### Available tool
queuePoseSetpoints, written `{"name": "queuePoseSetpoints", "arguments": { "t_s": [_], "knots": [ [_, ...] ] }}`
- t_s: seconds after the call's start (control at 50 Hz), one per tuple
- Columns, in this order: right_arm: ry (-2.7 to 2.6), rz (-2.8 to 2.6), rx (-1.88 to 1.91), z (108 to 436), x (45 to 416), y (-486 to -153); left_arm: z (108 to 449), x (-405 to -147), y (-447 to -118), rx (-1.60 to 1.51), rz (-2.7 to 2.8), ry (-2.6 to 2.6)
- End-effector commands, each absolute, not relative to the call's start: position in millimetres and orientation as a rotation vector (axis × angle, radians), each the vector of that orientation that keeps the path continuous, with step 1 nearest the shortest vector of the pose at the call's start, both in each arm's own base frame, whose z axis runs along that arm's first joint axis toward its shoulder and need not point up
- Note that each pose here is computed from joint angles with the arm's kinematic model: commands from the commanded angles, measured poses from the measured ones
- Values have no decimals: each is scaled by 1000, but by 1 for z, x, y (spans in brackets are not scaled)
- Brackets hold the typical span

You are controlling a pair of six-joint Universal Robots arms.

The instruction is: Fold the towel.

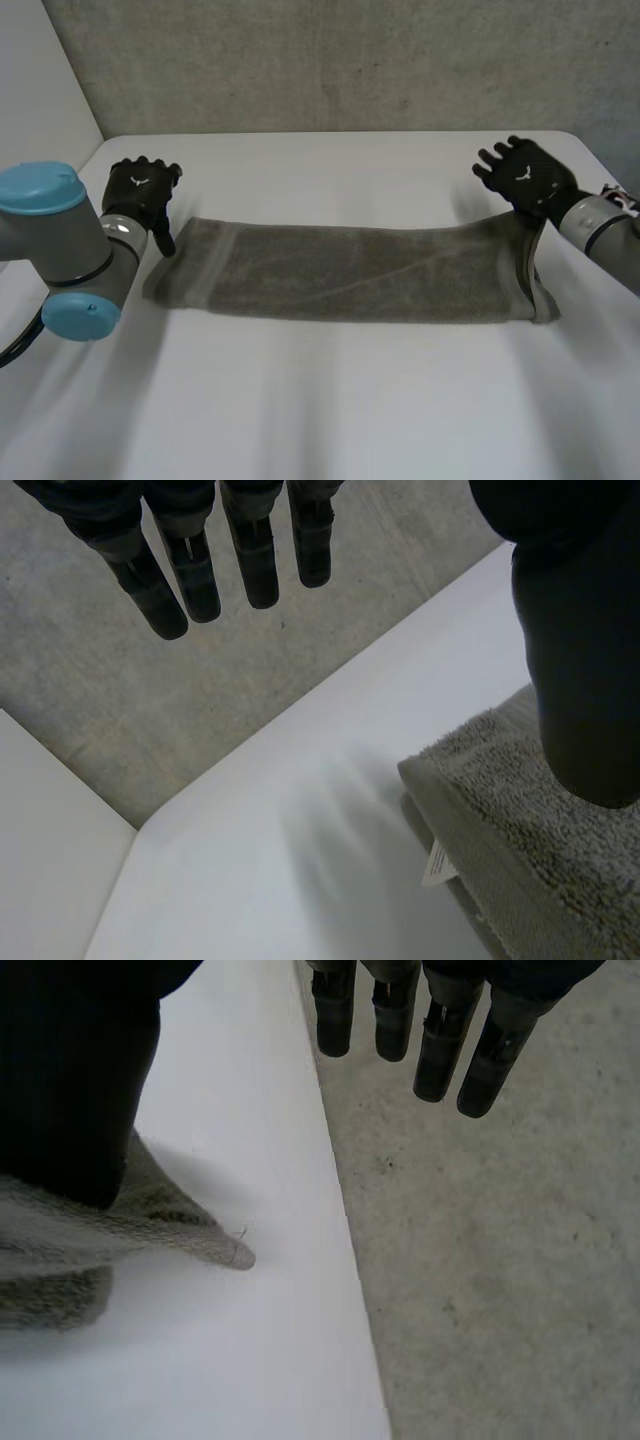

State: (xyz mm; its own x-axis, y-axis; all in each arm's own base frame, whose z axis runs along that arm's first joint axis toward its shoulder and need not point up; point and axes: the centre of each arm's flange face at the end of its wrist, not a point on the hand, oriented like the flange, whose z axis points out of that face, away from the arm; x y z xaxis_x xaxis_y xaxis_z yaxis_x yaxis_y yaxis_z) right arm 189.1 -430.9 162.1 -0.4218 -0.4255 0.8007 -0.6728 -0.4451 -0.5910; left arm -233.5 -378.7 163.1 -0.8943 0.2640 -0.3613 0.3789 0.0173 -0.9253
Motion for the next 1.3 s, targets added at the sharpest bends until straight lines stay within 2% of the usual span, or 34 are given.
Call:
{"name": "queuePoseSetpoints", "arguments": {
  "t_s": [0.02,0.16,0.32,0.36,0.42,0.46,0.62,1.0,1.3],
  "knots": [
    [-1879,2169,1283,215,180,-414,179,-235,-370,688,-2070,2156],
    [-2002,2231,1138,234,168,-408,179,-242,-361,710,-2077,2173],
    [-2176,2135,1129,229,168,-371,178,-240,-351,719,-2059,2194],
    [-2255,2075,1108,222,167,-355,178,-239,-347,716,-2056,2203],
    [-2287,2042,1095,216,167,-347,178,-239,-345,715,-2054,2211],
    [-2352,1971,1066,202,165,-334,178,-238,-343,709,-2052,2222],
    [-2440,1818,1056,170,161,-313,176,-237,-331,710,-2042,2258],
    [-2300,1718,1128,121,151,-327,184,-239,-323,686,-2115,2318],
    [-2262,1686,1123,118,142,-338,184,-239,-322,686,-2113,2319]
  ]
}}
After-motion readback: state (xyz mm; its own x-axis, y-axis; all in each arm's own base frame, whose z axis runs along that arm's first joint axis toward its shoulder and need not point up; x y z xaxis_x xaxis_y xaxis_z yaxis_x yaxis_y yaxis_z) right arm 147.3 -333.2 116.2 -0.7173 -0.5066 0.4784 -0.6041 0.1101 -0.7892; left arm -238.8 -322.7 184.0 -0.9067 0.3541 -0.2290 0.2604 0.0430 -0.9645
